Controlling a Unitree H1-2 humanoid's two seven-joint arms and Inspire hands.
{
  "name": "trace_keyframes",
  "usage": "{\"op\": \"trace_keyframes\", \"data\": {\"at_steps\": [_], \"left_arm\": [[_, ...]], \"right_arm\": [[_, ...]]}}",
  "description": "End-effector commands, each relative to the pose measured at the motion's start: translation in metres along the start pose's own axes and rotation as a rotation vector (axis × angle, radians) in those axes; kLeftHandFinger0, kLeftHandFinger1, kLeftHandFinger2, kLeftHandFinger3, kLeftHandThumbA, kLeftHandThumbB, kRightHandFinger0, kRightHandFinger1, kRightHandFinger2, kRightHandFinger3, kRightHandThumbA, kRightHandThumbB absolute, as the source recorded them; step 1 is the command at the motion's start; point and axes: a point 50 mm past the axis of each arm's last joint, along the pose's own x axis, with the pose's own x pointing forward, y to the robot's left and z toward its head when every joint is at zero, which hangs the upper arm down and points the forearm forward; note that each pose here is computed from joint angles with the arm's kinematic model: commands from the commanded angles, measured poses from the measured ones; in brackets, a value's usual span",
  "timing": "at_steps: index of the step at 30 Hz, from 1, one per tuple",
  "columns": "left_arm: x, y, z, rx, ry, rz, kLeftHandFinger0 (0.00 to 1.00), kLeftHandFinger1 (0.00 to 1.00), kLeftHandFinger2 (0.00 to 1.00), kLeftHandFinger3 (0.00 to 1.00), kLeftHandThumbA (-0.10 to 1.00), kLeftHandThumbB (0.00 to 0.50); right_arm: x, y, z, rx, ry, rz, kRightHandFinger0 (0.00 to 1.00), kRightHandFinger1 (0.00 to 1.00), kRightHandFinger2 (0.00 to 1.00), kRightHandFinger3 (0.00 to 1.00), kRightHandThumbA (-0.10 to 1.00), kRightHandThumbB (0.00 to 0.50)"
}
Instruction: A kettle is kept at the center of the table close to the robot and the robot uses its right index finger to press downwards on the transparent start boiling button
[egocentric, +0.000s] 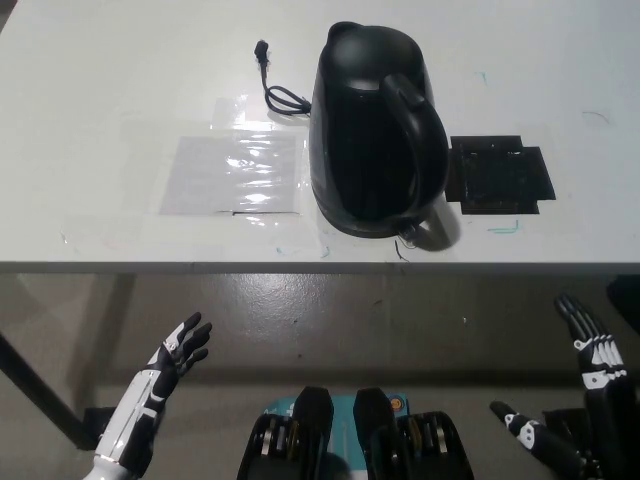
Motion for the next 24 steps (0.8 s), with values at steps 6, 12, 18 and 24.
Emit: {"op": "trace_keyframes", "data": {"at_steps": [6,12,18,24], "left_arm": [[0.006,0.003,0.009,0.021,-0.058,-0.014,1.00,1.00,1.00,1.00,1.00,0.356],[0.006,0.004,0.008,0.023,-0.052,-0.011,1.00,1.00,1.00,1.00,1.00,0.375],[0.005,0.005,0.008,0.025,-0.054,-0.008,1.00,1.00,1.00,1.00,1.00,0.359],[0.006,0.006,0.007,0.019,-0.051,-0.011,1.00,1.00,1.00,1.00,1.00,0.372]], "right_arm": [[0.008,0.000,-0.011,0.139,0.012,-0.012,1.00,1.00,1.00,1.00,1.00,0.287],[0.008,0.007,-0.017,0.182,0.049,-0.001,1.00,1.00,1.00,1.00,1.00,0.306],[0.009,0.014,-0.022,0.227,0.090,-0.019,1.00,1.00,1.00,1.00,1.00,0.303],[0.009,0.015,-0.026,0.239,0.113,-0.029,1.00,1.00,1.00,1.00,1.00,0.335]]}}
